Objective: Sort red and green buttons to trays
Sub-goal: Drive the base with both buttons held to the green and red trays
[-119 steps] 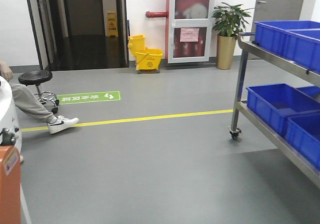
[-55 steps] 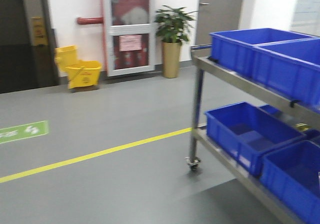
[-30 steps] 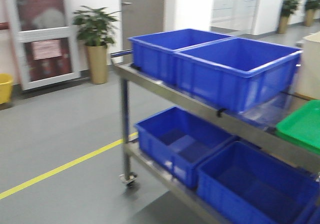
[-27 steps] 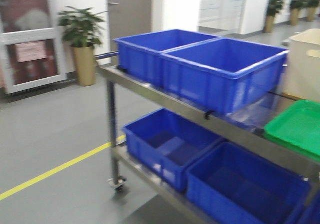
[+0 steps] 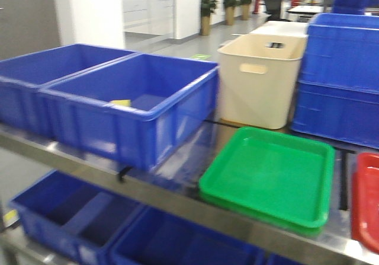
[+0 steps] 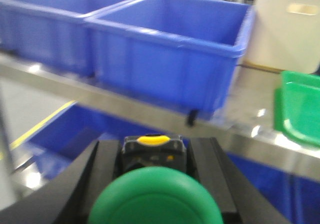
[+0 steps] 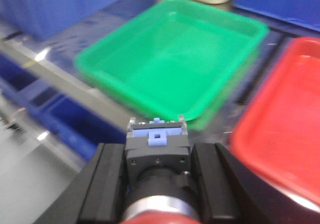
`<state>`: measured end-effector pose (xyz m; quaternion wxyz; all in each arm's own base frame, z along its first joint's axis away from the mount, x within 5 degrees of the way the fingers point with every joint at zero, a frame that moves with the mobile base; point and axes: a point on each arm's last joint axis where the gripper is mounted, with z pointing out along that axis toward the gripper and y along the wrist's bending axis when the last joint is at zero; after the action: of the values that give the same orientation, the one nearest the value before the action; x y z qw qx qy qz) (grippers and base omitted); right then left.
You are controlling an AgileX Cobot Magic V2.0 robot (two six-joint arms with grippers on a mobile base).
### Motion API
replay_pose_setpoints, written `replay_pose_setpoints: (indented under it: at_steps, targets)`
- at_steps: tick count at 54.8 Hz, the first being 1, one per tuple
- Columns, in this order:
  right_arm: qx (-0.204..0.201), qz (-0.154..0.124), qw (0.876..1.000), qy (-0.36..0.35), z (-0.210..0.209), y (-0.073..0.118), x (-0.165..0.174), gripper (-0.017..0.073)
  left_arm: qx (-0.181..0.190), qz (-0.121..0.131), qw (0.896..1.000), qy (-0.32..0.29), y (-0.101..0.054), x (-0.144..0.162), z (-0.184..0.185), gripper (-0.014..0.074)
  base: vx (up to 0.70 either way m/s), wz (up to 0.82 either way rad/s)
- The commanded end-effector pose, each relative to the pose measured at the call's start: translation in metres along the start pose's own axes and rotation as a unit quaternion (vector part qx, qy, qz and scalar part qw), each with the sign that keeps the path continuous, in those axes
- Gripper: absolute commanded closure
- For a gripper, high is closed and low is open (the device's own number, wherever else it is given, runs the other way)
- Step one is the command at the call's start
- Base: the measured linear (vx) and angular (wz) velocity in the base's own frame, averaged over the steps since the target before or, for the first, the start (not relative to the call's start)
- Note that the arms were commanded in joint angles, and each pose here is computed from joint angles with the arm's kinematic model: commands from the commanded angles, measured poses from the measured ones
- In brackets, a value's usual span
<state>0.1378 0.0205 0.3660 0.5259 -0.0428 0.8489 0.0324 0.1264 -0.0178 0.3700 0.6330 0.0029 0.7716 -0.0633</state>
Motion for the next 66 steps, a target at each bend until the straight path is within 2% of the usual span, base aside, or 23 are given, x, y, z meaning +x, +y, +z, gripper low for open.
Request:
replay_pose_setpoints:
  at_steps: [1, 35, 66]
  targets:
    - [-0.003, -0.004, 0.998, -0.058, -0.0066, 0.0003, -0.0157, 0.0568, 0.022, 0.000, 0.998, -0.057, -0.0047, -0.0181, -0.0055, 0.0596, 0.34, -0.60]
    - [-0.003, -0.004, 0.998, -0.058, -0.0066, 0.0003, -0.0157, 0.0568, 0.022, 0.000, 0.998, -0.057, -0.0047, -0.0181, -0.0055, 0.0596, 0.28, -0.55]
    - [-0.003, -0.004, 0.998, -0.058, -0.0066, 0.0003, -0.0157, 0.0568, 0.022, 0.000, 0.998, -0.057, -0.0047, -0.0181, -0.0055, 0.0596, 0.19, -0.19]
